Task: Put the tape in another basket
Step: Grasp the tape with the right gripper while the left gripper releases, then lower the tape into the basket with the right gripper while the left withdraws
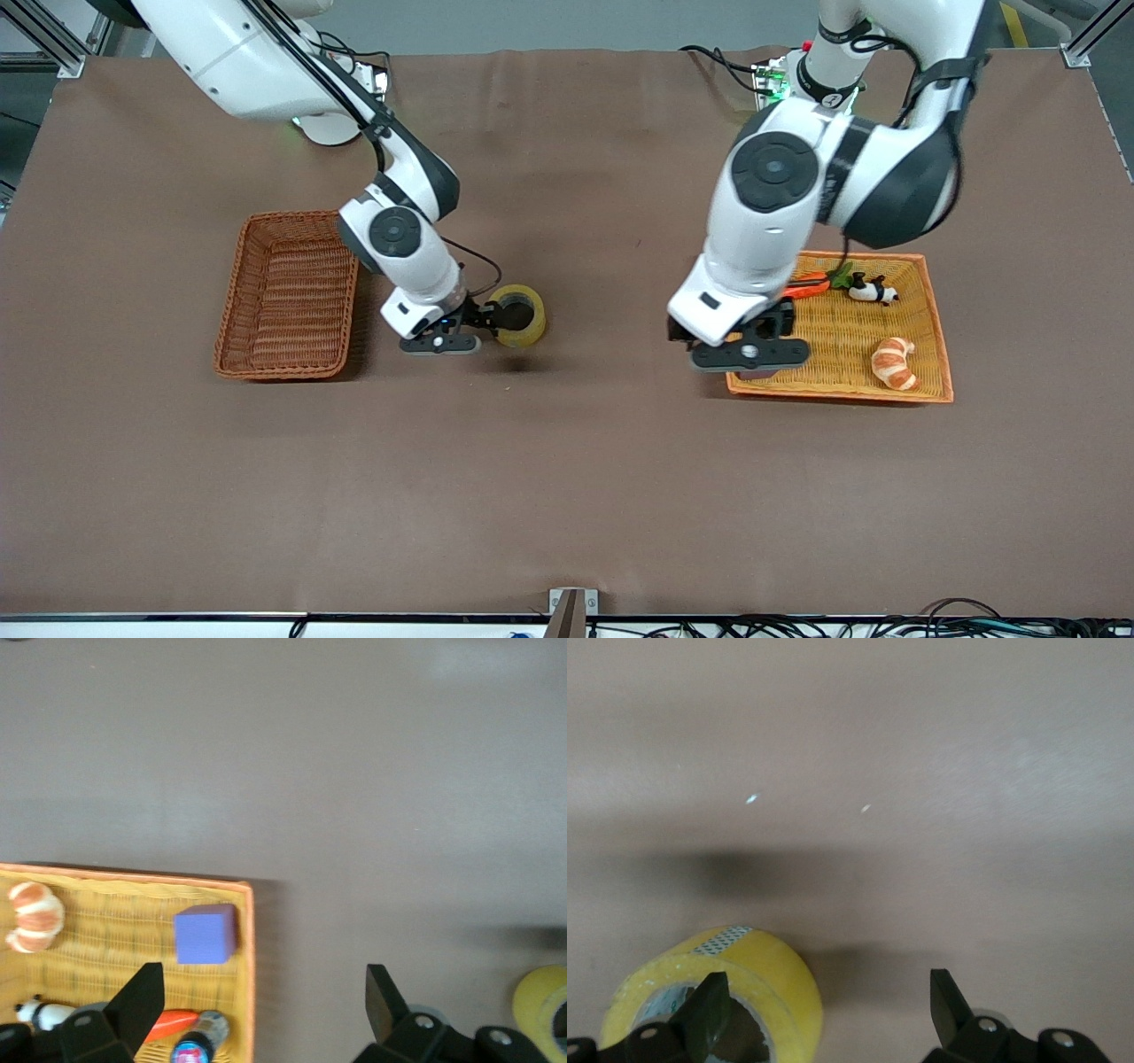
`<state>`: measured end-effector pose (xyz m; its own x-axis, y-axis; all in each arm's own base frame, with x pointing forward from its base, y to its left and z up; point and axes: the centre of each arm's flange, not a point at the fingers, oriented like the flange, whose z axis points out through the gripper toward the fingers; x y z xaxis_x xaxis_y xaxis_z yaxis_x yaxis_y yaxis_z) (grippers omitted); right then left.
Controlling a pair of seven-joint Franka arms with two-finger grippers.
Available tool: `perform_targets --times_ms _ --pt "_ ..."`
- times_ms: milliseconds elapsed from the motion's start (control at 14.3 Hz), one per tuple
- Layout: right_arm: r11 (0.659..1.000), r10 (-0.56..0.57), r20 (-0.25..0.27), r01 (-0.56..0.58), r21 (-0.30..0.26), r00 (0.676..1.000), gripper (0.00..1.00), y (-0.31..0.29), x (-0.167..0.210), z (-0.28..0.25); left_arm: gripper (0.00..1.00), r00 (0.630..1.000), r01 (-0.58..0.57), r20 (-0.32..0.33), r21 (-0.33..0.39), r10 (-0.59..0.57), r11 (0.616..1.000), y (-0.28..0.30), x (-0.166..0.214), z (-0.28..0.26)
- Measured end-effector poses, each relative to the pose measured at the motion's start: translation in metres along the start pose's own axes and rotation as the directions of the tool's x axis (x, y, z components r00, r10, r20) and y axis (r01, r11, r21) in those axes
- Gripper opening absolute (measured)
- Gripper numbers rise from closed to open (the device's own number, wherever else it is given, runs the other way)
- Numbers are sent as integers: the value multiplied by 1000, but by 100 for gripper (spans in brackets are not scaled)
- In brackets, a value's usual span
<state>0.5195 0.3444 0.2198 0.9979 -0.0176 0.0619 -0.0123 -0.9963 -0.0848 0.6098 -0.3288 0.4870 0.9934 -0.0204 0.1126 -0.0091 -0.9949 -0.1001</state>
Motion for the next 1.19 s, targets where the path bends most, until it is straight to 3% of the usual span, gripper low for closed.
perform_targets --times_ms 631,771,841,1192 --pt "998 -60 7 60 -8 998 97 -21 -17 17 100 997 71 -24 -31 -72 997 -89 28 -32" --pt "998 -65 11 65 -13 998 84 -20 -18 21 100 996 87 -30 -38 -88 996 -106 32 -37" --pt "998 -67 14 67 -15 998 84 -19 -18 24 100 994 97 -36 -39 -99 994 -115 34 -41" --pt "999 -47 21 47 -20 999 31 -19 -21 31 100 993 93 -69 -67 -98 993 -157 35 -71"
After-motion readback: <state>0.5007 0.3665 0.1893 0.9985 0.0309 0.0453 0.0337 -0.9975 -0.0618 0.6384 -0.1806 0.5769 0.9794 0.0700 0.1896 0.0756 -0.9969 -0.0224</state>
